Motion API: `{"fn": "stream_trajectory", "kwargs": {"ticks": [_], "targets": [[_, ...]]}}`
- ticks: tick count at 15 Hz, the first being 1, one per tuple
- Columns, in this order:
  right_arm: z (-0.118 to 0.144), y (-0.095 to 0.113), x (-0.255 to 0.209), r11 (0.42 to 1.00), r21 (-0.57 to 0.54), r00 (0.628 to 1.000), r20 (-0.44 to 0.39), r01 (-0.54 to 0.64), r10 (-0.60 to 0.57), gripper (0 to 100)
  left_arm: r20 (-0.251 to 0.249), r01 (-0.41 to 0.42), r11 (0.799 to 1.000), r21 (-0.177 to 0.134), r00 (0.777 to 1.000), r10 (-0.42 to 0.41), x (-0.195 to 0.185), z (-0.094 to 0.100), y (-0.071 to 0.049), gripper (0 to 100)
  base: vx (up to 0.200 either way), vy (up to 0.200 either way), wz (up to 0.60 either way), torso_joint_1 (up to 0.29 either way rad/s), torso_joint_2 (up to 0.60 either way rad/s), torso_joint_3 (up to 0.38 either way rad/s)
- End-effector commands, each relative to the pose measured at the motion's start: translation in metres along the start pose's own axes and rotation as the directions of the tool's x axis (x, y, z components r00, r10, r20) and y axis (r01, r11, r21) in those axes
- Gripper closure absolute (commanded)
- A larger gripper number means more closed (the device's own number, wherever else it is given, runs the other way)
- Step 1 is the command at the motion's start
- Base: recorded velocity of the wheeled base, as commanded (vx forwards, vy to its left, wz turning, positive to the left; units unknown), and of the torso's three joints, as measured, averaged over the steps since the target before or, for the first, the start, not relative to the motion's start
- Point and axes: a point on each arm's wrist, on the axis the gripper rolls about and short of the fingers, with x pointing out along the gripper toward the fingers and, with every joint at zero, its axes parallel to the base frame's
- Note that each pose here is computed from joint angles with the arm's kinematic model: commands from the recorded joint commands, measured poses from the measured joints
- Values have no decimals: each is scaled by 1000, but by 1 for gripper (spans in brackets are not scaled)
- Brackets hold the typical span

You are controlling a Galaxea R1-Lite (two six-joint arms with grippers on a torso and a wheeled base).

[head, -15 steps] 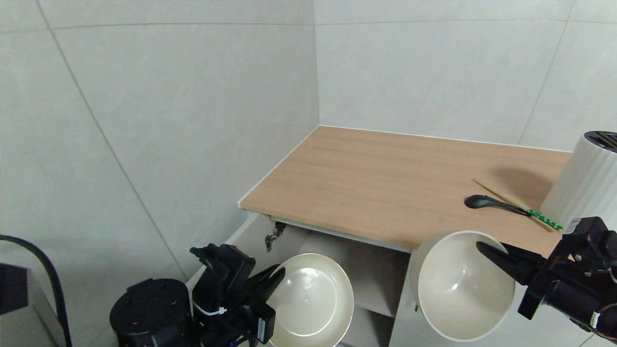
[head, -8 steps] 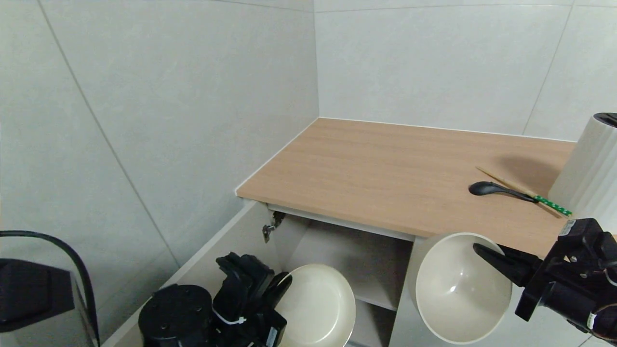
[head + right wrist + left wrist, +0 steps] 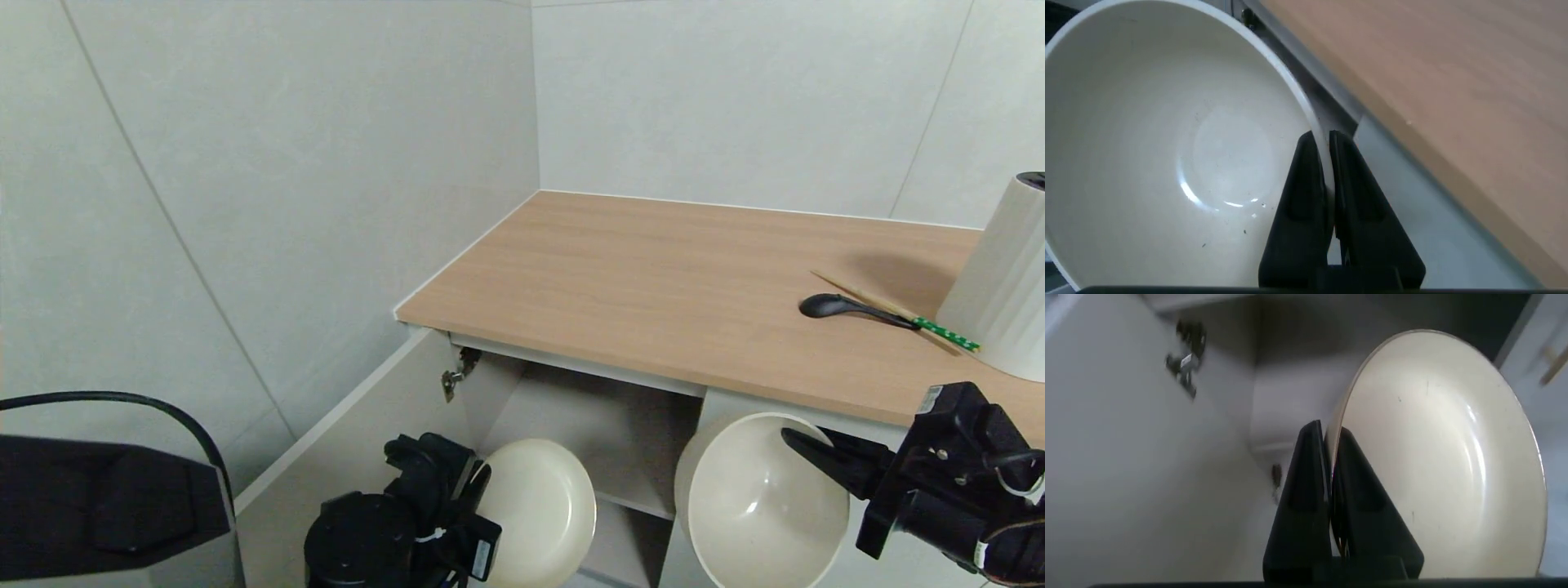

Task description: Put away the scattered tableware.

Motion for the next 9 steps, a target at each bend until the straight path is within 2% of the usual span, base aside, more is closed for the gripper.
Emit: {"fn": "stream_trajectory", "kwargs": {"ticks": [1,2,3,4,5,7,9], "targets": [[-3,2,3,1000,5,1000,-14,-13,13,100,-33,-38,999,11,999,38,3,-9,-1,100,0,0,0,0,0,0],[-3,2,3,1000,6,1000,-16,-15,15,100,-35,-43,999,13,998,43,4,-10,-1,100,0,0,0,0,0,0],[-5,5,5,999,6,999,-23,-36,36,100,-41,-93,995,-28,995,92,6,-12,-2,100,0,0,0,-71,139,66],[-5,6,6,999,9,999,-26,-41,41,100,-43,-112,993,-39,993,111,6,-13,-1,100,0,0,0,-154,295,134],[-8,10,9,998,12,997,-40,-66,67,100,-60,-167,984,-65,985,163,3,-17,3,100,0,0,0,-188,373,173],[-10,14,12,996,15,995,-50,-89,90,100,-76,-232,970,-72,971,227,-3,-20,8,100,0,0,0,-229,439,205],[-11,16,13,995,16,993,-55,-100,100,100,-71,-234,969,-82,971,228,-7,-18,9,100,0,0,0,-246,464,217]]}}
